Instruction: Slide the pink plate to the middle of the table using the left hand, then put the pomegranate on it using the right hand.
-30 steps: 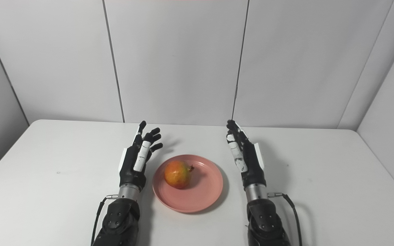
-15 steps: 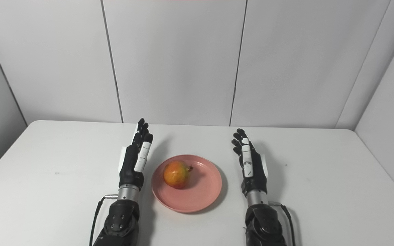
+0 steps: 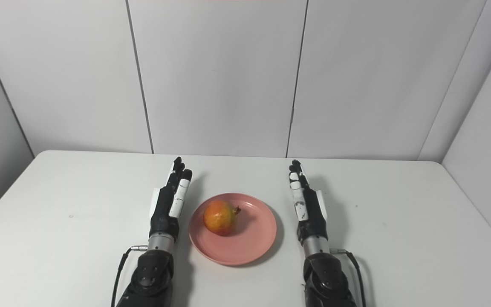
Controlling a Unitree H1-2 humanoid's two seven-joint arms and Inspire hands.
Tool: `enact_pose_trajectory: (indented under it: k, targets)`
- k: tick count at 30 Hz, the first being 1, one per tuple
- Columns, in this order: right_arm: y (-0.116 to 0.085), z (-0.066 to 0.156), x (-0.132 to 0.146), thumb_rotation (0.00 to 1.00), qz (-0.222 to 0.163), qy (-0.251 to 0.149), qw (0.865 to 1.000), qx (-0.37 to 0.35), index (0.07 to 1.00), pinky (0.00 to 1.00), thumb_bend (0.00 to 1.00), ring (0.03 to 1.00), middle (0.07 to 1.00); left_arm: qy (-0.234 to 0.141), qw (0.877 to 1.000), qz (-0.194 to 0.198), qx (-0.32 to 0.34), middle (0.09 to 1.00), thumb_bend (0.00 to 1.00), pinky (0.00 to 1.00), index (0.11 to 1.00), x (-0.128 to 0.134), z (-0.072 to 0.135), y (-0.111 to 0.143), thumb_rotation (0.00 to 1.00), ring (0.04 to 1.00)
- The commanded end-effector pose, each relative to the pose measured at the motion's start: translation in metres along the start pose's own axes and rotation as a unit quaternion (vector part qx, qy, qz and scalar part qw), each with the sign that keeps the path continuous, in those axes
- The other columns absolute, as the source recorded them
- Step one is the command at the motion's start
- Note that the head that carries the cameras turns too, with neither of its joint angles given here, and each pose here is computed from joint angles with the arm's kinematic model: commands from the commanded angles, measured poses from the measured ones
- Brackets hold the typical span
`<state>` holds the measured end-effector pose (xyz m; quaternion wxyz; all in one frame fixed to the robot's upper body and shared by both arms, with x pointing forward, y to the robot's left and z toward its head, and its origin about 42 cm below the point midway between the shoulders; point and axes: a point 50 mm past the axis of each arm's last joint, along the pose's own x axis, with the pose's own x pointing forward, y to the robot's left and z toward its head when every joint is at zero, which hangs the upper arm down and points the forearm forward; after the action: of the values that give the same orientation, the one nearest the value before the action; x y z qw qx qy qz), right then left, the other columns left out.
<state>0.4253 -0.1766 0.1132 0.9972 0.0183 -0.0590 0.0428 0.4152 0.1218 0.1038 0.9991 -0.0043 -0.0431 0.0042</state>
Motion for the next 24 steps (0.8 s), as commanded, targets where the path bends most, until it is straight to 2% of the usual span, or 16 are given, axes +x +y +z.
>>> enact_pose_trajectory:
  k: [1, 10, 18, 24]
  targets:
    - [-0.009, -0.0187, -0.0138, 1.0, 0.008, 0.028, 0.999, -0.015, 0.997, 1.0, 0.86, 1.0, 0.999, 0.037, 0.999, 0.006, 0.012, 1.0, 0.88, 1.0, 0.979, -0.0212, -0.0281, 0.0117, 0.97, 1.0]
    - [-0.0099, -0.0204, -0.0121, 1.0, 0.017, 0.056, 0.998, 0.009, 1.0, 1.0, 0.9, 1.0, 1.0, 0.053, 0.998, 0.006, -0.019, 1.0, 0.88, 1.0, 1.0, -0.0214, -0.0312, 0.0116, 1.0, 1.0]
    - [-0.0093, -0.0217, -0.0135, 1.0, 0.015, 0.073, 0.997, 0.028, 1.0, 1.0, 0.93, 1.0, 1.0, 0.044, 0.999, 0.007, -0.032, 1.0, 0.9, 1.0, 1.0, -0.0251, -0.0344, 0.0113, 1.0, 1.0]
    - [-0.011, -0.0224, -0.0145, 1.0, -0.009, 0.075, 0.995, 0.059, 1.0, 1.0, 0.9, 1.0, 1.0, 0.039, 0.998, 0.007, -0.039, 1.0, 0.9, 1.0, 1.0, -0.0267, -0.0364, 0.0099, 0.99, 1.0]
